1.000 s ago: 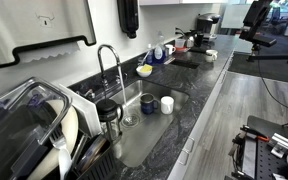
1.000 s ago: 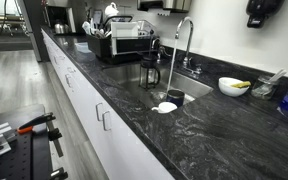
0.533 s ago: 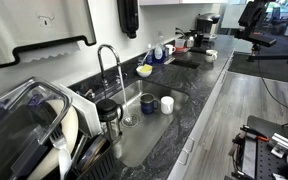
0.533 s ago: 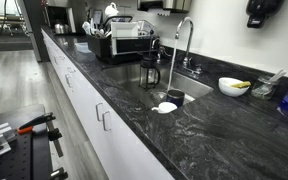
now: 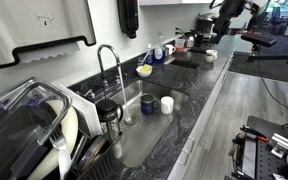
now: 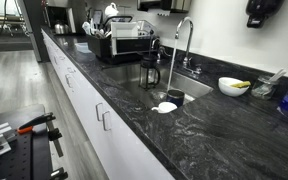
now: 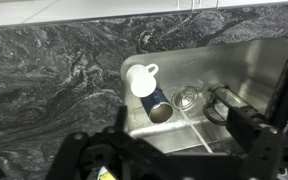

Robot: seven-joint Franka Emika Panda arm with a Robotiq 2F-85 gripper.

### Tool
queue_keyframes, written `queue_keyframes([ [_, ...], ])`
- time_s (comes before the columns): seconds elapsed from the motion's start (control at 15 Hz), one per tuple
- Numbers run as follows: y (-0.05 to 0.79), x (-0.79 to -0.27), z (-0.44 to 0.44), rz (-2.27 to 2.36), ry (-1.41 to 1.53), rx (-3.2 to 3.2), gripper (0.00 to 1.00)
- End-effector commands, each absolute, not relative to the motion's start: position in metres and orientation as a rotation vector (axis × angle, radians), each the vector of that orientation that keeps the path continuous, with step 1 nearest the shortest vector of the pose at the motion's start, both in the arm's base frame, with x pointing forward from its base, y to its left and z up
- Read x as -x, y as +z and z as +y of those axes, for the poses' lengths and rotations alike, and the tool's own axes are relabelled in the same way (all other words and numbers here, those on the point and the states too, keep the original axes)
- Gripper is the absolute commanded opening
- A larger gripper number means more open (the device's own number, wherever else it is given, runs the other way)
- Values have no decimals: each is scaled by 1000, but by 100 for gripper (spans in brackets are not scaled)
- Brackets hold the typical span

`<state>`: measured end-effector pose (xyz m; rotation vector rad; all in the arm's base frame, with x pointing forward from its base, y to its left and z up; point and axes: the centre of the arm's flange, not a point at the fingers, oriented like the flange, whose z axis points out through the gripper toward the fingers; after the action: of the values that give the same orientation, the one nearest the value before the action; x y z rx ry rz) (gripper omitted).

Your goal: Turn the right faucet to the right

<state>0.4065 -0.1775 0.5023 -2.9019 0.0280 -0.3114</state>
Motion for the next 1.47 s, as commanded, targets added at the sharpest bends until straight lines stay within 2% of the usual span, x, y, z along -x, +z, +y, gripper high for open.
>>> queue_keyframes([
  [0.0,497,-489,-215,-108,-256,2816,100],
  [0.27,490,-559,-226,-95,-262,2813,100],
  [0.33,487,-505,-204,-84,-329,2813,100],
  [0.53,478,-537,-204,-83,-276,2836,100],
  [0.73,479,-540,-206,-83,-267,2840,100],
  [1.4,404,-637,-161,364,-301,2916,100],
])
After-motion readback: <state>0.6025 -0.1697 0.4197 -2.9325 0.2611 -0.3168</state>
